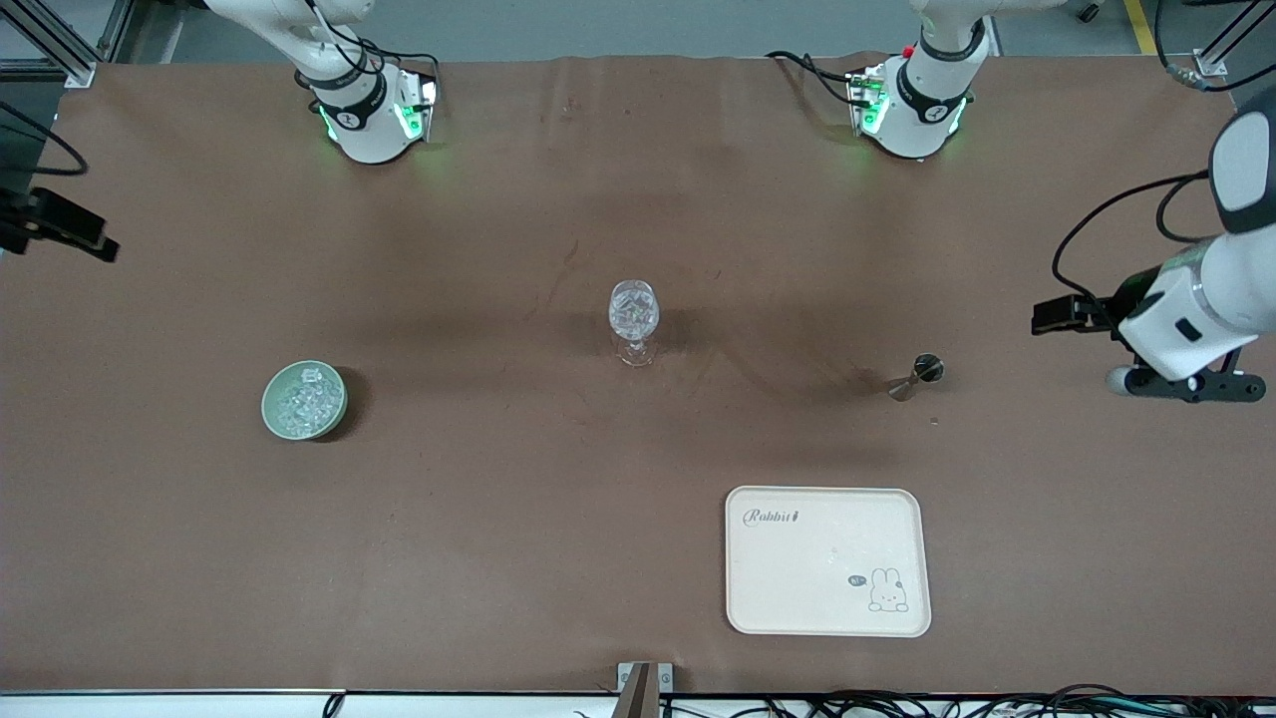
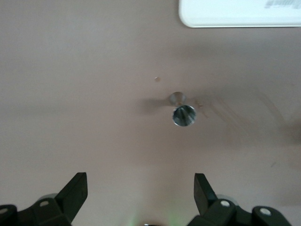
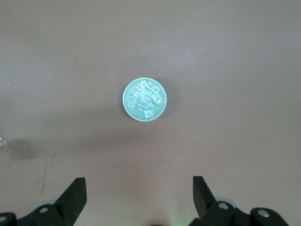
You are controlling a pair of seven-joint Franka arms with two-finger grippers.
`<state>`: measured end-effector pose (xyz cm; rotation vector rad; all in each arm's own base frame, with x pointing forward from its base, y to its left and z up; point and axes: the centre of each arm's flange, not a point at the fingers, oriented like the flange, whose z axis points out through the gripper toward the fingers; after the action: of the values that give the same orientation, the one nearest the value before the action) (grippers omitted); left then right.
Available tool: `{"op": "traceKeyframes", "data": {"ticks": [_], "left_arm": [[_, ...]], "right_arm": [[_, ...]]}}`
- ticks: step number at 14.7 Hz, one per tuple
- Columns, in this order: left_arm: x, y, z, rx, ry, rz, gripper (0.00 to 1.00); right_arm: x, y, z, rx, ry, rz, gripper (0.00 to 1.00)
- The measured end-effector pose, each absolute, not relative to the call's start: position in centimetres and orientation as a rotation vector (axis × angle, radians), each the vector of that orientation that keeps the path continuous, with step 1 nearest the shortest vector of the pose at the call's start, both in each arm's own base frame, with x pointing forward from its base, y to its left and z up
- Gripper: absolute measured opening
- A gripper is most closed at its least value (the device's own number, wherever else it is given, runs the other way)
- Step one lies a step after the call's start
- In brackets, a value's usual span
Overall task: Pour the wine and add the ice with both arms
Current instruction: 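Reach the right gripper to the ice bowl while the left gripper reaches the jigger, then grasp an ice cube with the right gripper while the left gripper grasps the jigger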
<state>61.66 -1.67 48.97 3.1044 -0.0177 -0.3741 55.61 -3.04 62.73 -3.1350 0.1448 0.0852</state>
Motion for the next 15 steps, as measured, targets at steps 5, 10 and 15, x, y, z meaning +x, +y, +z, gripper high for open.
{"op": "traceKeyframes", "data": {"ticks": [5, 10, 15], "left_arm": [[63.4, 0.4, 40.1, 3.012, 0.498, -0.590, 0.96], [64.9, 2.8, 30.8, 2.658, 0.914, -0.756, 0.95], [64.6, 8.2, 21.7, 2.204, 1.166, -0.887, 0.87]], "right_arm": [[57.9, -2.8, 50.3, -3.137, 0.135, 0.036, 1.00], [57.5, -3.1, 37.2, -3.137, 0.145, 0.043, 1.00], [57.4, -3.2, 28.2, -3.138, 0.147, 0.002, 1.00]]}}
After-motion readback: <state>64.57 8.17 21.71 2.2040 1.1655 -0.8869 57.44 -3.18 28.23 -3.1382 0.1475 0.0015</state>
